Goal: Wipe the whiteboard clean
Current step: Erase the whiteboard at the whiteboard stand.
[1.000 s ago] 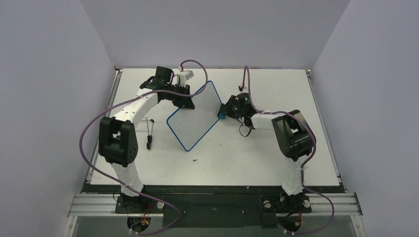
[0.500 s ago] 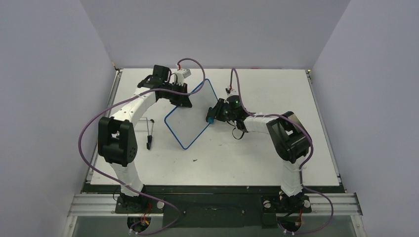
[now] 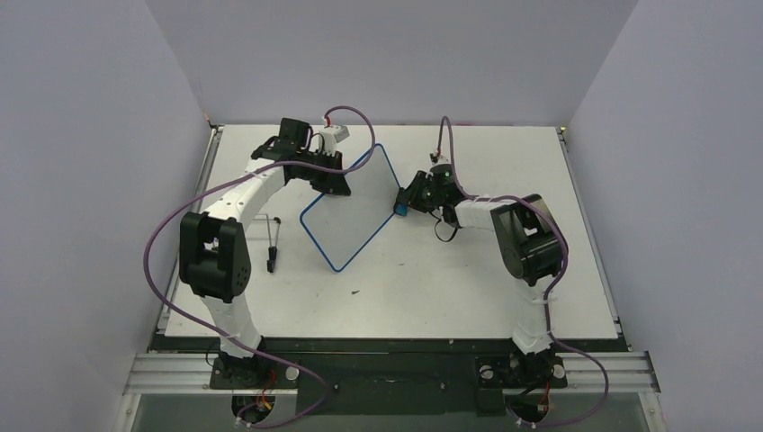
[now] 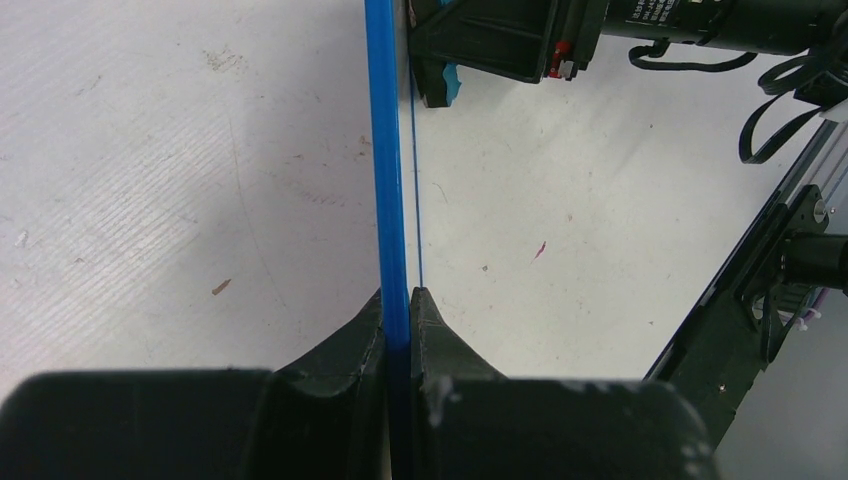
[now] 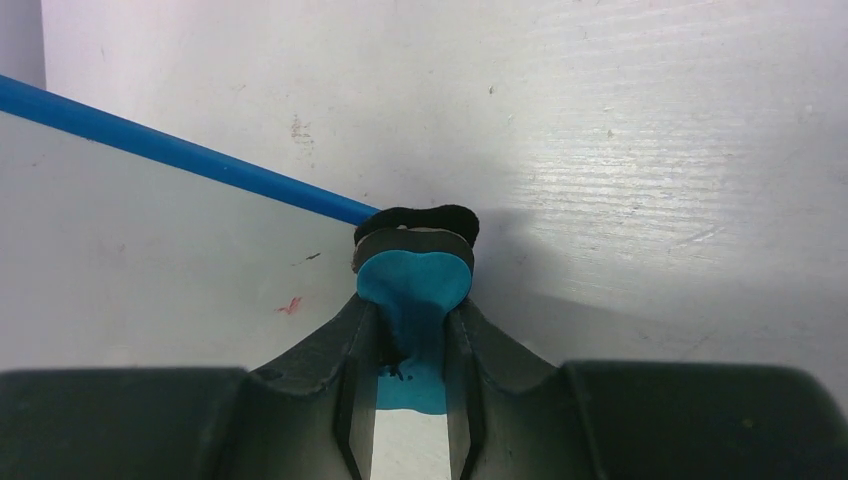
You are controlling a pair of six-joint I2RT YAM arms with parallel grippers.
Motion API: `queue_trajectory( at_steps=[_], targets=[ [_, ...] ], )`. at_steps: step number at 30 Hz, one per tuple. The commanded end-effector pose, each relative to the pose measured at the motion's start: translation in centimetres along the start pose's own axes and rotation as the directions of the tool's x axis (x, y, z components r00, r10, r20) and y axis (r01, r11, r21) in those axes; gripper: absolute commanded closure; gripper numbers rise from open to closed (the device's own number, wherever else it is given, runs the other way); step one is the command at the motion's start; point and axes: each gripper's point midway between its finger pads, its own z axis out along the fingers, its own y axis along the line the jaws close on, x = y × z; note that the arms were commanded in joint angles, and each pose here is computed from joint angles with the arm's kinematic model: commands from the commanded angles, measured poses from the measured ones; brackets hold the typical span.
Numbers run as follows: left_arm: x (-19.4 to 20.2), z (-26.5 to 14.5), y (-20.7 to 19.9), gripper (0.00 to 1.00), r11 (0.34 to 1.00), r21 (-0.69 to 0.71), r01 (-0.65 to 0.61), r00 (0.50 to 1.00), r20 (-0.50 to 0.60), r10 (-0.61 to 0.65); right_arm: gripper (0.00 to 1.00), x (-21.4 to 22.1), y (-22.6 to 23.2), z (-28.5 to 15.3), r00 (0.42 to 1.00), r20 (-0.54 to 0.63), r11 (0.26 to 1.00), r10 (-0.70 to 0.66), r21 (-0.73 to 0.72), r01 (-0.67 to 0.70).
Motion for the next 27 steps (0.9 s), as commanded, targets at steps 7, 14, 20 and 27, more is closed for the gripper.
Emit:
queue_trajectory(
  at_steps=[7, 14, 20, 27],
  targets=[
    [2.3, 1.3, -3.8, 1.0, 0.983, 0.176, -0.047, 0.995, -0.084, 0.062, 1.0, -1.4, 1.2, 0.8, 0.997, 0.019, 0.997, -0.069, -0.015, 0.07],
    [2.6, 1.5, -3.6, 1.0, 0.983, 0.179, -0.041, 0.994, -0.094, 0.059, 1.0, -0.4, 9.9, -0.8, 0.975, 0.027, 0.94, -0.219, -0.262, 0.218],
    [2.6, 1.4, -3.6, 1.0, 0.983, 0.176, -0.044, 0.994, -0.093, 0.061, 1.0, 4.9, 15.0, -2.2, 0.953, -0.042, 0.887, -0.3, -0.38, 0.262],
    [2.6, 1.3, -3.4, 1.0, 0.985, 0.164, -0.047, 0.994, -0.094, 0.063, 1.0, 6.2, 17.1, -3.4, 0.893, -0.033, 0.819, -0.448, -0.414, 0.396]
  ],
)
